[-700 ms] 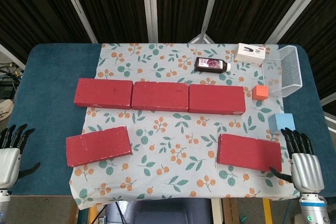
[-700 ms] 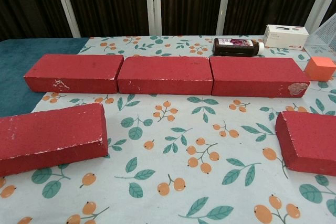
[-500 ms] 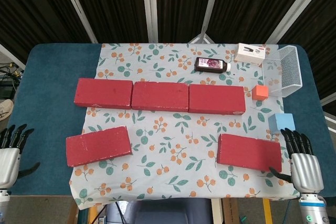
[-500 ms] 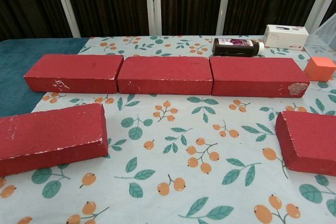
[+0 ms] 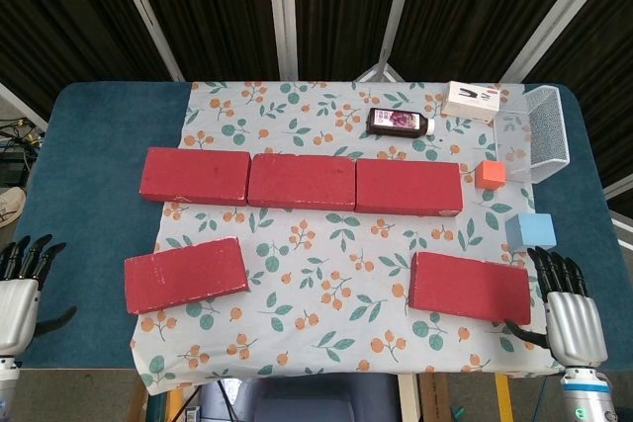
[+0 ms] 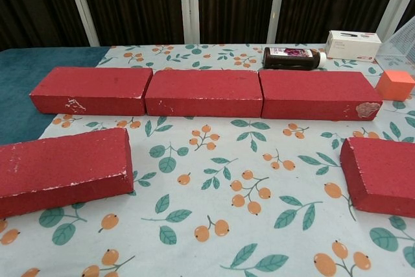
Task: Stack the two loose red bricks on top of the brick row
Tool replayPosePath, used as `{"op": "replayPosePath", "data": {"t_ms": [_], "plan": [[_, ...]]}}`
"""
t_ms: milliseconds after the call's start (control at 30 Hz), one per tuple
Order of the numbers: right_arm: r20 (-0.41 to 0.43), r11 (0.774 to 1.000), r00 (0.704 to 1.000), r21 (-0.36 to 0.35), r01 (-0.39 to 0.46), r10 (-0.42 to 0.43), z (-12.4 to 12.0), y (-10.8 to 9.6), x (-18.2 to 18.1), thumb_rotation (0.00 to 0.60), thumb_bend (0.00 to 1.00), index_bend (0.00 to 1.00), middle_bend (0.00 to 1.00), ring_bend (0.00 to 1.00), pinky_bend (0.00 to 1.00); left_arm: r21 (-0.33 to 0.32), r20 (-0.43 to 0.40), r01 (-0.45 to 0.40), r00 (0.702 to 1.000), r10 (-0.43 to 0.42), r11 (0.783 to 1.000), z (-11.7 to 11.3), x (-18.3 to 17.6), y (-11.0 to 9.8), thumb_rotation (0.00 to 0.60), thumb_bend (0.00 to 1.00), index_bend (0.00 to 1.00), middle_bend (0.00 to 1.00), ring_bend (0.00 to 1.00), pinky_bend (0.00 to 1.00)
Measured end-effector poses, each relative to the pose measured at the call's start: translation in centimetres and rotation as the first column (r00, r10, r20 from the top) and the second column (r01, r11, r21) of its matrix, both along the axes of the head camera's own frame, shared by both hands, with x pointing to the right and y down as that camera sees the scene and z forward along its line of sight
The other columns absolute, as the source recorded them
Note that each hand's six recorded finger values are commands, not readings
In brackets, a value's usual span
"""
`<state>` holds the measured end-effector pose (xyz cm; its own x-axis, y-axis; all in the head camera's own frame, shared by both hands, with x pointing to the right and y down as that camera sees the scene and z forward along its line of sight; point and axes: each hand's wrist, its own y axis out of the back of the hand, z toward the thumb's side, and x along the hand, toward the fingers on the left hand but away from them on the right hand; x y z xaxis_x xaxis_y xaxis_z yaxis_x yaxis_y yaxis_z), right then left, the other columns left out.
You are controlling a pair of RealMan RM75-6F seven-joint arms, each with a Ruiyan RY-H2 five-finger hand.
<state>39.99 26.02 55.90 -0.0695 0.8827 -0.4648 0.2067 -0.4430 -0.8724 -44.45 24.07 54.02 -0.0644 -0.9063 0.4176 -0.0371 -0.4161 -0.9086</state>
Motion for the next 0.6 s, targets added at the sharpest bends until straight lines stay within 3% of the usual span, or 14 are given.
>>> {"op": "replayPosePath", "data": {"t_ms": [200, 433, 600], "plan": [[-0.001, 0.995, 1.000, -0.102, 0.016, -0.016, 1.2, 0.7, -0.5, 0.600, 0.12, 0.00, 0.03, 0.00, 0.00, 0.002, -0.011, 0.002, 1.000, -0.002, 1.000, -0.2, -0.1, 0.1, 0.600, 0.01, 0.16, 0.07, 0.01, 0.05], [-0.013, 0.967, 0.997, -0.246, 0.068, -0.073, 3.0, 1.1, -1.8, 0.600, 0.10, 0.00, 0.00, 0.00, 0.00, -0.014, -0.005, 0.012, 1.000, -0.012, 1.000, 0.3, -0.3, -0.2, 0.600, 0.01, 0.16, 0.07, 0.01, 0.05], [-0.035, 0.948, 0.994, -0.304, 0.090, -0.106, 3.9, 0.5, -3.1, 0.600, 0.10, 0.00, 0.00, 0.00, 0.00, -0.014, -0.006, 0.012, 1.000, -0.012, 1.000, 0.2, -0.4, -0.2, 0.600, 0.01, 0.16, 0.07, 0.01, 0.05]]}}
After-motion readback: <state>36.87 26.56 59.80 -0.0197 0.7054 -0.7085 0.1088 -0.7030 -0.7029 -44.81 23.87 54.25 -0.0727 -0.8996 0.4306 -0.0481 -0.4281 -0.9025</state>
